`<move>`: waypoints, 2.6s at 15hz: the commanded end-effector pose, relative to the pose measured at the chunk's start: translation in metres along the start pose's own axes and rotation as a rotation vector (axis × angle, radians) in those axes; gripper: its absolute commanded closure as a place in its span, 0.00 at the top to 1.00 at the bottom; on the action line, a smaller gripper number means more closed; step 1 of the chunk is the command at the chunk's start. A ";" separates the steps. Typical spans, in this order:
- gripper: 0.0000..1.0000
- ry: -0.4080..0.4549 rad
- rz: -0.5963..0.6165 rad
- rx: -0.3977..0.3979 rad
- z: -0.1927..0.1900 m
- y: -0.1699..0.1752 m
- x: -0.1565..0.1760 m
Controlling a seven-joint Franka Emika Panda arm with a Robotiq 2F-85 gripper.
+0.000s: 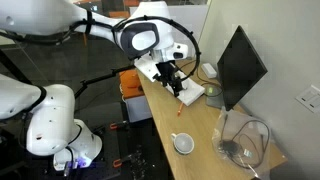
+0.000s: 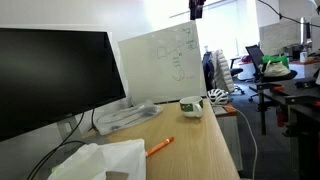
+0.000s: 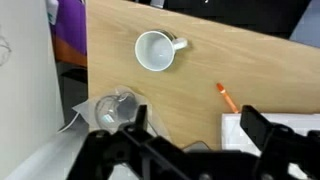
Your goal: Put the marker in the mug
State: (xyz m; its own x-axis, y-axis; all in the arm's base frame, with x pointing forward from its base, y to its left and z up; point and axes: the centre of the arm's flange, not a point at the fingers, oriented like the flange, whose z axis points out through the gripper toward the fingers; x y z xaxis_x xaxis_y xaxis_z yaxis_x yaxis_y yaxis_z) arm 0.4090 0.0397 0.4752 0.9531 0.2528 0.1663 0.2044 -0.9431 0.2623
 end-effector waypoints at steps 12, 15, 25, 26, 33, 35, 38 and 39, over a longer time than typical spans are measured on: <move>1.00 -0.128 -0.327 0.204 0.089 -0.049 0.059; 1.00 -0.212 -0.477 0.257 0.156 -0.074 0.093; 1.00 -0.476 -0.794 0.235 0.319 -0.121 0.159; 1.00 -0.463 -0.791 0.236 0.327 -0.123 0.167; 0.78 -0.401 -0.773 0.288 0.375 -0.153 0.203; 0.74 -0.393 -0.768 0.293 0.387 -0.161 0.210; 0.67 -0.385 -0.758 0.292 0.403 -0.170 0.222; 0.68 -0.382 -0.753 0.292 0.407 -0.173 0.225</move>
State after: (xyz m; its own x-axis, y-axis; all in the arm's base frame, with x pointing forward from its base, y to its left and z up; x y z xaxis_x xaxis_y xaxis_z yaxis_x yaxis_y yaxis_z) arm 0.6573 0.1619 0.0892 0.5312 0.7991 -0.2815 0.8173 -0.5708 -0.0783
